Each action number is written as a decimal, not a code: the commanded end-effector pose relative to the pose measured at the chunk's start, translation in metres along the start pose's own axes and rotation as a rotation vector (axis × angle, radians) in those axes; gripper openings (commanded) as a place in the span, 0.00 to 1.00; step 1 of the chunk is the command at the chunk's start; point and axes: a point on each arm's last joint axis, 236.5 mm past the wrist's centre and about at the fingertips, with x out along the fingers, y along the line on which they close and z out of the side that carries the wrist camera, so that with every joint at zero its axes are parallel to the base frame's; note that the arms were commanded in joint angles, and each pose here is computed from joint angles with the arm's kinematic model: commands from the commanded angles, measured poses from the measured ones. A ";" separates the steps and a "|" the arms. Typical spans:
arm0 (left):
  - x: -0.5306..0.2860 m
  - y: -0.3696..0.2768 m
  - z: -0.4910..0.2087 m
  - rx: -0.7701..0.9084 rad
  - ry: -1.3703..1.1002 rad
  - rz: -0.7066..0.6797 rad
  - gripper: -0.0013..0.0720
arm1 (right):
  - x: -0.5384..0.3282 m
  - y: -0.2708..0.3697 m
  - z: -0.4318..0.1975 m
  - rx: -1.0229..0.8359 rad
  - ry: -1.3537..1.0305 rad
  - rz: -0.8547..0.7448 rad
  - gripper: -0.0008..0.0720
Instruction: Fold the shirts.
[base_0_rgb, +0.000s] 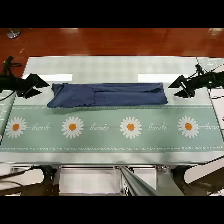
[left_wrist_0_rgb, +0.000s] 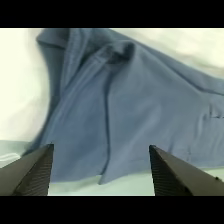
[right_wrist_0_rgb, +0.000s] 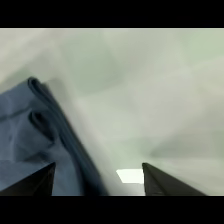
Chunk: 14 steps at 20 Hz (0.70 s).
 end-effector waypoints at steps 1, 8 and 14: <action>-0.022 -0.033 -0.018 0.047 -0.192 -0.047 0.98 | 0.024 0.005 -0.029 -0.066 0.132 -0.015 0.86; -0.007 -0.089 -0.070 0.190 -0.110 -0.114 0.97 | 0.047 0.063 -0.045 -0.166 0.150 0.036 0.05; 0.008 -0.143 -0.098 0.324 -0.068 -0.214 0.04 | -0.048 0.075 -0.051 -0.300 -0.028 -0.043 0.05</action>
